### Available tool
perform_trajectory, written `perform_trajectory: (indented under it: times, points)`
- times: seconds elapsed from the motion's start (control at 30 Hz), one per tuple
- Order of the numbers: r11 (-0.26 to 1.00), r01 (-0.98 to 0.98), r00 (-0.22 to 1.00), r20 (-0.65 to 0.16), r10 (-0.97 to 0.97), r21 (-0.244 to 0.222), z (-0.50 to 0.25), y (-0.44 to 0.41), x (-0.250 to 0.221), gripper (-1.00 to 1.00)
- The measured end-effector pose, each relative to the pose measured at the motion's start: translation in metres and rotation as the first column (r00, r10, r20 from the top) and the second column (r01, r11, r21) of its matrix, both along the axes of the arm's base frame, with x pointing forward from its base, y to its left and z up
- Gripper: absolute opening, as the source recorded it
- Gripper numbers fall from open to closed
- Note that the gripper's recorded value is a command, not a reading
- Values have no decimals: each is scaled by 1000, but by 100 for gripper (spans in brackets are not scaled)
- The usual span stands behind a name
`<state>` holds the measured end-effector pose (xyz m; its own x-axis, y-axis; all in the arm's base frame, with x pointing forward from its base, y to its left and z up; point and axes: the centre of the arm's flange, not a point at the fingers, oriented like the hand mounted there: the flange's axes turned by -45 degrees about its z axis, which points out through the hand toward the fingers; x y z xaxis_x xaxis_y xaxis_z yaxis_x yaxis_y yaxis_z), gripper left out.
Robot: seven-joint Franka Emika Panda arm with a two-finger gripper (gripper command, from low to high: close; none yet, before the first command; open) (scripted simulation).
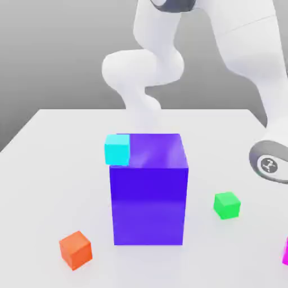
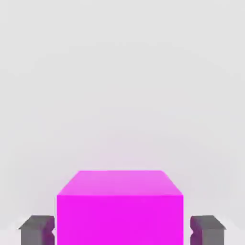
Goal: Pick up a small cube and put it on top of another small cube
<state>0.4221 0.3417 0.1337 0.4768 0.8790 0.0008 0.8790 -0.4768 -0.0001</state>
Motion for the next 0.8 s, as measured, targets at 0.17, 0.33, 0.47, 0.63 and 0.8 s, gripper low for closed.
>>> perform_trajectory:
  times: [0.17, 0.33, 0.47, 0.63, 0.8]
  points:
    - [1000, 0, 1000, -1, 0, 1, 22, 1, 0, -100]
    - [1000, -8, 1000, -6, 8, -2, 70, -10, -23, -100]
    - [1000, -12, 1000, -11, 12, -4, 88, -30, -59, -100]
    - [1000, -11, 1000, -11, 11, -6, 103, -61, -106, -100]
    - [1000, 10, 1000, -5, -10, -4, 110, -100, -147, -100]
